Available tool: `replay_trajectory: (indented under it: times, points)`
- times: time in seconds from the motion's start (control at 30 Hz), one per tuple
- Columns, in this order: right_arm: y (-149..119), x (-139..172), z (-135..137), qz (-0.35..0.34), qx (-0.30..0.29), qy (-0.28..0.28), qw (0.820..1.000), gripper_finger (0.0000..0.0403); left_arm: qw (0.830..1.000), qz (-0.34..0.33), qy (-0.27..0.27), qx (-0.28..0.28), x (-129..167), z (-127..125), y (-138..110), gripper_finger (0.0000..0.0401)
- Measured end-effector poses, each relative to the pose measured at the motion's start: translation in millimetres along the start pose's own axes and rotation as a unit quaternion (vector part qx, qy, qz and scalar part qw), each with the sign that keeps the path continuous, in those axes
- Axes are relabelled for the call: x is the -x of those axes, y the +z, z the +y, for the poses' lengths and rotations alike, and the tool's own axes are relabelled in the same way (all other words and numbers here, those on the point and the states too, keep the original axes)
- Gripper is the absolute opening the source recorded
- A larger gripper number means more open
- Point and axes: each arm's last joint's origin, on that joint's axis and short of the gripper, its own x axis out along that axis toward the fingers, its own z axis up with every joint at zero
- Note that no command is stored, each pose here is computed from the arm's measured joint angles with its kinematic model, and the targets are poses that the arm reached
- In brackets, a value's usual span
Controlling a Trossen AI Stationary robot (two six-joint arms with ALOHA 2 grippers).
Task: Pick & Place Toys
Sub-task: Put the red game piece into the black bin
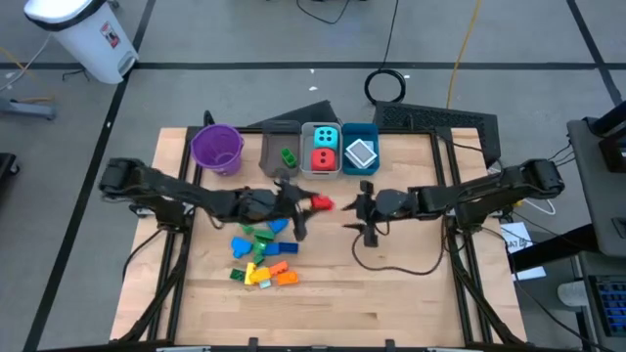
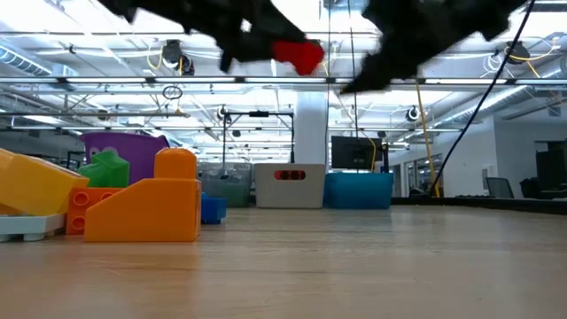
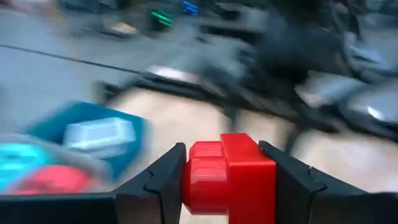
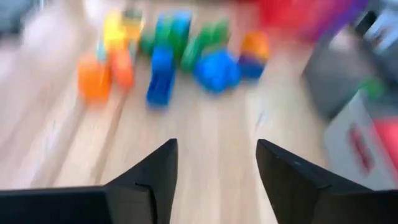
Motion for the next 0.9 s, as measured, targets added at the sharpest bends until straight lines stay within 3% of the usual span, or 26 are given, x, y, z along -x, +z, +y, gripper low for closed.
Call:
replay_trajectory:
  times: [0.1, 0.23, 0.33, 0.57, 0.8, 0.9]
  points:
    - [5, 15, -3, -0.010, -0.005, -0.010, 1.000, 0.0207, 0.994, 0.023, 0.109, -0.019, 19, 11, 7, 0.0174]
    - [8, 27, -4, -0.016, -0.023, -0.012, 1.000, 0.0216, 0.969, 0.033, 0.246, -0.009, 32, 34, 11, 0.0176]
    - [11, 31, -5, -0.029, -0.026, -0.012, 0.999, 0.0216, 0.952, 0.045, 0.303, 0.007, 31, 54, 9, 0.0181]
    - [9, 27, -4, -0.017, -0.022, -0.013, 1.000, 0.0210, 0.910, 0.095, 0.399, 0.057, 7, 109, -16, 0.0176]
    - [9, 27, -5, -0.020, -0.021, -0.013, 0.999, 0.0211, 0.894, 0.151, 0.412, 0.092, -12, 154, -39, 0.0208]
    - [9, 27, -5, -0.019, -0.019, -0.013, 1.000, 0.0209, 0.896, 0.154, 0.403, 0.107, -16, 163, -41, 0.0226]
